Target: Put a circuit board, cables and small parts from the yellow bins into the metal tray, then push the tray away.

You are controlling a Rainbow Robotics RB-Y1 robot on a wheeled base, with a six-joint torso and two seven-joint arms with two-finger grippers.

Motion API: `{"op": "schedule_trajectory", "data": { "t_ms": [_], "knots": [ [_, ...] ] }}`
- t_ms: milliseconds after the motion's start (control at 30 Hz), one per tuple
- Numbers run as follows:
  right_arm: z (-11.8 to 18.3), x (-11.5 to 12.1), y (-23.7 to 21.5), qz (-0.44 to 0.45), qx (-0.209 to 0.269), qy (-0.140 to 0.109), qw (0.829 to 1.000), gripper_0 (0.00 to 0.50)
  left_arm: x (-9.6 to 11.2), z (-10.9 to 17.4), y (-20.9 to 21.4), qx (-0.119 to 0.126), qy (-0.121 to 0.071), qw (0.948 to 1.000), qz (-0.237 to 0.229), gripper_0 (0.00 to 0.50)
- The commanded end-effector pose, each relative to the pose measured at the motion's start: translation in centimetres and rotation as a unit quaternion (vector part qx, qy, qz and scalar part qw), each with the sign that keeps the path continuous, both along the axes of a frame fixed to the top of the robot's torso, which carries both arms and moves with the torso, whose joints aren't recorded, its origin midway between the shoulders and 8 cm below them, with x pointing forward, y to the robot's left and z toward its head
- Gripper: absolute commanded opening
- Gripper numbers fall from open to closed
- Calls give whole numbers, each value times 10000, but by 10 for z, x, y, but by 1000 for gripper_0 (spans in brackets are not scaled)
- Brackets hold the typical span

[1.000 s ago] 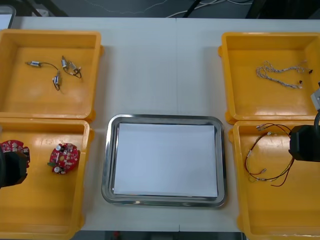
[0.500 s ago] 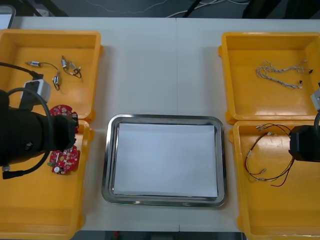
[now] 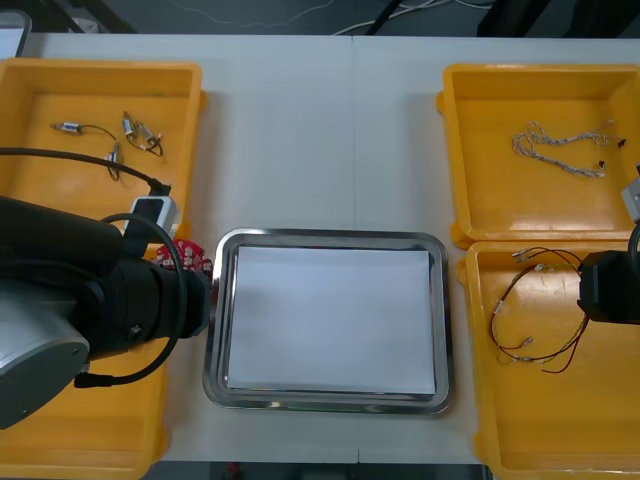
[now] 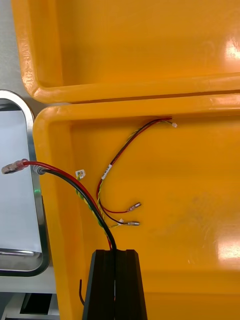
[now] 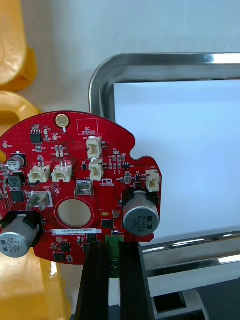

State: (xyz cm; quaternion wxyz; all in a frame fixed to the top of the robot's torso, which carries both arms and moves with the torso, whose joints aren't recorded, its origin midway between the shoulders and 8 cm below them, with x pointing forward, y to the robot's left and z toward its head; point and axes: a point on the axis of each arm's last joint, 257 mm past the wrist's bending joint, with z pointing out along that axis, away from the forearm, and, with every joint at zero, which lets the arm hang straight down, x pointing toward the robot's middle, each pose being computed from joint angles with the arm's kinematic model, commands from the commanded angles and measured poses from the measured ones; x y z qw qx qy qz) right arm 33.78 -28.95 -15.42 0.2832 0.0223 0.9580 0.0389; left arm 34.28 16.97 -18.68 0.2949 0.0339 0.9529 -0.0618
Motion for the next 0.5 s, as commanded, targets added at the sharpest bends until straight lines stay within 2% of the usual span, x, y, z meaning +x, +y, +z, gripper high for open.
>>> {"op": "schedule_trajectory", "data": {
  "t_ms": [33, 233, 500],
  "knots": [
    [1, -6, -4, -61, -137, 12, 9999, 0, -7, 4, -23, -215, -45, 9997, 46, 0],
    [1, -6, -4, -61, -137, 12, 9999, 0, -14, -5, -31, -160, 45, 9999, -19, 0],
    [1, -6, -4, -61, -137, 12, 9999, 0, -21, -26, -37, 7, 301, 9995, -70, 0]
  ]
}}
